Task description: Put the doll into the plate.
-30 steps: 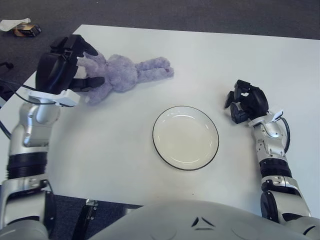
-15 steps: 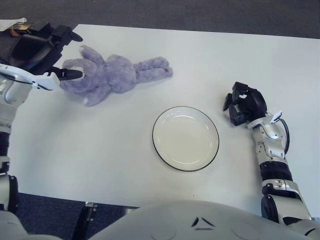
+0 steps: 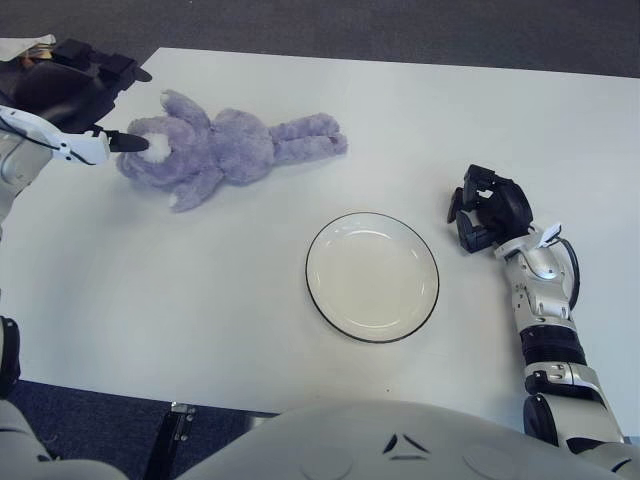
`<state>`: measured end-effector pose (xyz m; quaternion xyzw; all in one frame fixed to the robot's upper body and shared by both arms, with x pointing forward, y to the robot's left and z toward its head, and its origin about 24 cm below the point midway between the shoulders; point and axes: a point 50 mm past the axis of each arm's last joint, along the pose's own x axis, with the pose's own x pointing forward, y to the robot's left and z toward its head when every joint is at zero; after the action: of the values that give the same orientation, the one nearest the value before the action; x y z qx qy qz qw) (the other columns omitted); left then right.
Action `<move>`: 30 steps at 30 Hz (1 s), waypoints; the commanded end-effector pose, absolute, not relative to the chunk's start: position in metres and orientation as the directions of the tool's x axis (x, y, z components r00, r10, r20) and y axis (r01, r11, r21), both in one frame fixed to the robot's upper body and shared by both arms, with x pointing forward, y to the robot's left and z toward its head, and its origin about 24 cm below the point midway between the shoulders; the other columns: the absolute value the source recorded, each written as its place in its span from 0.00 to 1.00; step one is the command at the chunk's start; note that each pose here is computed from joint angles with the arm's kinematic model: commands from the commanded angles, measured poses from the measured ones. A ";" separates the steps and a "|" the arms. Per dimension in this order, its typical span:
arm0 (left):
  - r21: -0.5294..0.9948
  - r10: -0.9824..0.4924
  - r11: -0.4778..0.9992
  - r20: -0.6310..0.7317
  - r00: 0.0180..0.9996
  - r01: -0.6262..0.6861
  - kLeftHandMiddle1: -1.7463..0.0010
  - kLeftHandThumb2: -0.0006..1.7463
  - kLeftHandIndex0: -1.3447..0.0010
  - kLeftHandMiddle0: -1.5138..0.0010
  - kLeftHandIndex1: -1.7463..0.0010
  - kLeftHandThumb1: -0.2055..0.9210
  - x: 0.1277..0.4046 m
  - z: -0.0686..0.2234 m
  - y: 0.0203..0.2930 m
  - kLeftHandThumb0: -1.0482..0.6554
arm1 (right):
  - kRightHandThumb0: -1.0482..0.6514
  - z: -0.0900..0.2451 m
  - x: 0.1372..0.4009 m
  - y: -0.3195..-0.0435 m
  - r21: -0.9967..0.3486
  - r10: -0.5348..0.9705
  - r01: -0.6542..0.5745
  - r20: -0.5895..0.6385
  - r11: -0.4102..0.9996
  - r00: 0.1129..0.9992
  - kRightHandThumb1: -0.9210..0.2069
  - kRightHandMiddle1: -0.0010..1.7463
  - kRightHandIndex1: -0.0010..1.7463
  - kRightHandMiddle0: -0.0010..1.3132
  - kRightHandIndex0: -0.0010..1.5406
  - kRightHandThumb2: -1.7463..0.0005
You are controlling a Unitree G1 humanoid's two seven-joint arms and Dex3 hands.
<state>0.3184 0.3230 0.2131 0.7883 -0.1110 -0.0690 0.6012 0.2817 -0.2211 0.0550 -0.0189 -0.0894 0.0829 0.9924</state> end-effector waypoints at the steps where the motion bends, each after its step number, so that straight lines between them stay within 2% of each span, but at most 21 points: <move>1: 0.952 -0.243 -0.303 -0.033 0.970 -0.043 0.84 0.22 1.00 1.00 0.63 1.00 0.319 0.216 0.329 0.02 | 0.62 0.033 0.270 -0.219 0.012 0.163 -0.165 0.094 0.986 0.982 0.95 1.00 0.86 0.63 0.63 0.00; 6: 0.951 -0.244 -0.304 -0.124 0.962 0.045 0.95 0.21 1.00 1.00 0.73 1.00 0.321 0.212 0.332 0.01 | 0.62 0.034 0.270 -0.219 0.015 0.162 -0.164 0.093 0.986 0.982 0.95 1.00 0.86 0.62 0.63 0.00; 7: 0.952 -0.245 -0.297 -0.150 0.958 0.073 0.97 0.21 1.00 1.00 0.78 1.00 0.321 0.211 0.332 0.01 | 0.62 0.034 0.270 -0.219 0.012 0.158 -0.160 0.095 0.987 0.983 0.95 1.00 0.85 0.62 0.64 0.00; 8: 0.952 -0.246 -0.291 -0.167 0.955 0.091 0.98 0.19 1.00 1.00 0.83 0.99 0.321 0.211 0.332 0.00 | 0.62 0.034 0.270 -0.218 0.010 0.156 -0.158 0.096 0.987 0.983 0.95 1.00 0.85 0.62 0.64 0.00; 14: 0.944 -0.245 -0.269 -0.257 0.935 0.189 1.00 0.16 1.00 1.00 0.96 0.97 0.324 0.210 0.332 0.00 | 0.62 0.034 0.269 -0.218 0.019 0.162 -0.165 0.101 0.986 0.982 0.96 1.00 0.83 0.63 0.65 0.00; 25: 0.931 -0.276 -0.222 -0.345 0.897 0.290 1.00 0.15 1.00 1.00 1.00 0.99 0.327 0.207 0.325 0.00 | 0.62 0.035 0.269 -0.219 0.016 0.169 -0.171 0.099 0.985 0.981 0.96 1.00 0.84 0.63 0.64 0.00; 30: 0.924 -0.295 -0.211 -0.370 0.881 0.318 1.00 0.20 1.00 1.00 1.00 1.00 0.327 0.207 0.323 0.00 | 0.62 0.036 0.268 -0.219 0.018 0.172 -0.175 0.097 0.984 0.980 0.96 1.00 0.84 0.63 0.64 0.00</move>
<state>0.3250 0.3265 0.2055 0.7441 0.0088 -0.2315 0.6266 0.2792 -0.2198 0.0567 -0.0115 -0.0878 0.0952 0.9915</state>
